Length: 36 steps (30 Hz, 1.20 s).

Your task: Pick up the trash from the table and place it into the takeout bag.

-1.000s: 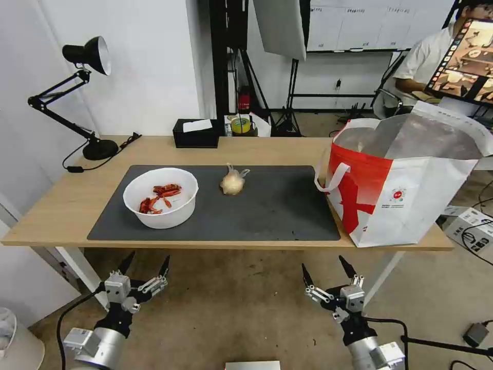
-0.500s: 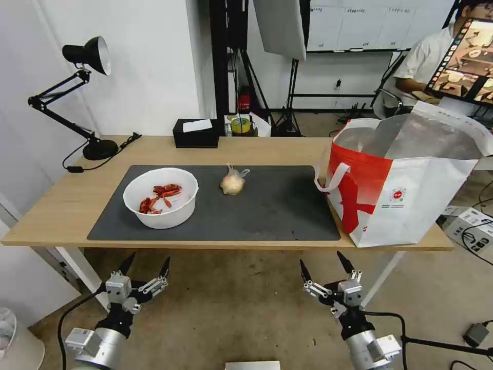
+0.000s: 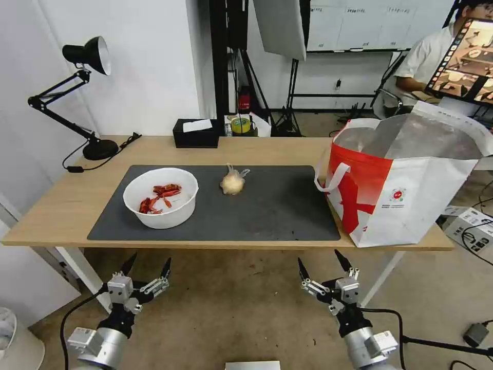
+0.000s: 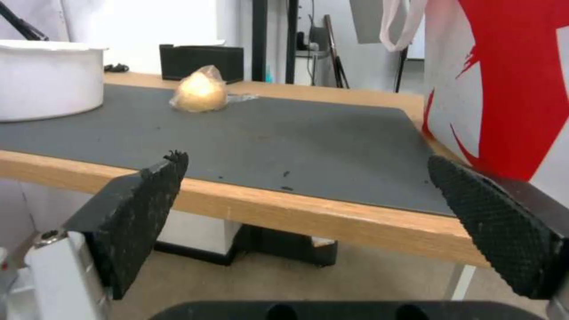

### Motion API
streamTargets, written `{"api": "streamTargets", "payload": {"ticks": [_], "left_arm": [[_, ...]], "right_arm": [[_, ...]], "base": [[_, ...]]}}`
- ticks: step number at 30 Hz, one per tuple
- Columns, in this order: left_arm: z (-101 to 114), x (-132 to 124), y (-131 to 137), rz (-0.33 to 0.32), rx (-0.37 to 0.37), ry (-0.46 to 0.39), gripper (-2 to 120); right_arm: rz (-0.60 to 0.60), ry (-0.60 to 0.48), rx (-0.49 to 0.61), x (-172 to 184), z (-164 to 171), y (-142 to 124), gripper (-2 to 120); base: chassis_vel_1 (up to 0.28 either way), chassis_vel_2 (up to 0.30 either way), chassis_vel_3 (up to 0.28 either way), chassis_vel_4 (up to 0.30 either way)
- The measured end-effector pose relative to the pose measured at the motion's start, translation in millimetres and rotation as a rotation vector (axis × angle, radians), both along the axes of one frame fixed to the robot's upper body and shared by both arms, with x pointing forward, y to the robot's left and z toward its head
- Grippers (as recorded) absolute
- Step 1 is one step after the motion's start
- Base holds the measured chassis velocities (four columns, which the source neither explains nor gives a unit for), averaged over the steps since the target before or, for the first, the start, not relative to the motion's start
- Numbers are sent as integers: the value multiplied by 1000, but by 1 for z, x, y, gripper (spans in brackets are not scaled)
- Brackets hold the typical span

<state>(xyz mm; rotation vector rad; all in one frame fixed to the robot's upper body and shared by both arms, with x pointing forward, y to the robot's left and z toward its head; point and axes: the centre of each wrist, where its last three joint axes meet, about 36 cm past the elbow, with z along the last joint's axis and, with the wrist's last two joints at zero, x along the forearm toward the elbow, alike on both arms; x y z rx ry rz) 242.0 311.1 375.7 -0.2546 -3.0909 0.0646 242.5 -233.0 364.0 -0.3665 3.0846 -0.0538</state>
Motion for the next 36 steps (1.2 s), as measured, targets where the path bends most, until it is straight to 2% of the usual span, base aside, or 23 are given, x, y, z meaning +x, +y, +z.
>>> {"api": "streamTargets", "payload": {"ticks": [7, 11, 14, 15, 18, 19, 21, 22, 25, 26, 29, 30, 32, 33, 36], "left_arm": [[0, 2, 1, 0, 0, -2, 100], [0, 3, 2, -3, 2, -3, 100], [0, 4, 2, -6, 3, -5, 100], [0, 4, 2, -6, 3, -5, 100], [0, 4, 1, -6, 3, -7, 100], [0, 4, 1, -6, 3, -7, 100], [0, 4, 1, -3, 1, -6, 100], [0, 4, 1, -3, 1, -6, 100], [-1, 2, 2, 6, 1, -2, 100], [-1, 2, 2, 6, 1, -2, 100], [-3, 2, 5, 15, 4, 2, 100], [-3, 2, 5, 15, 4, 2, 100], [-4, 1, 5, 19, 4, 5, 100], [-4, 1, 5, 19, 4, 5, 100], [-5, 0, 6, 25, 1, 9, 100]], "right_arm": [[21, -26, 12, 19, 16, 3, 100], [47, -56, 16, 45, 35, 1, 100], [83, -81, 13, 83, 53, -3, 100], [83, -81, 13, 83, 53, -3, 100], [119, -76, 15, 120, 68, -3, 100], [119, -76, 15, 120, 68, -3, 100], [139, -86, 10, 152, 82, -1, 100], [139, -86, 10, 152, 82, -1, 100], [162, -78, 12, 196, 93, 12, 100], [162, -78, 12, 196, 93, 12, 100], [181, -26, 17, 236, 94, 37, 100], [181, -26, 17, 236, 94, 37, 100], [194, -3, 8, 263, 96, 57, 100], [194, -3, 8, 263, 96, 57, 100], [197, 26, -18, 310, 93, 89, 100]], "base": [[0, 0, 0, 0], [0, 0, 0, 0], [0, 0, 0, 0], [0, 0, 0, 0], [0, 0, 0, 0], [0, 0, 0, 0], [0, 0, 0, 0], [0, 0, 0, 0], [0, 0, 0, 0], [0, 0, 0, 0], [0, 0, 0, 0], [0, 0, 0, 0], [0, 0, 0, 0], [0, 0, 0, 0], [0, 0, 0, 0]]}}
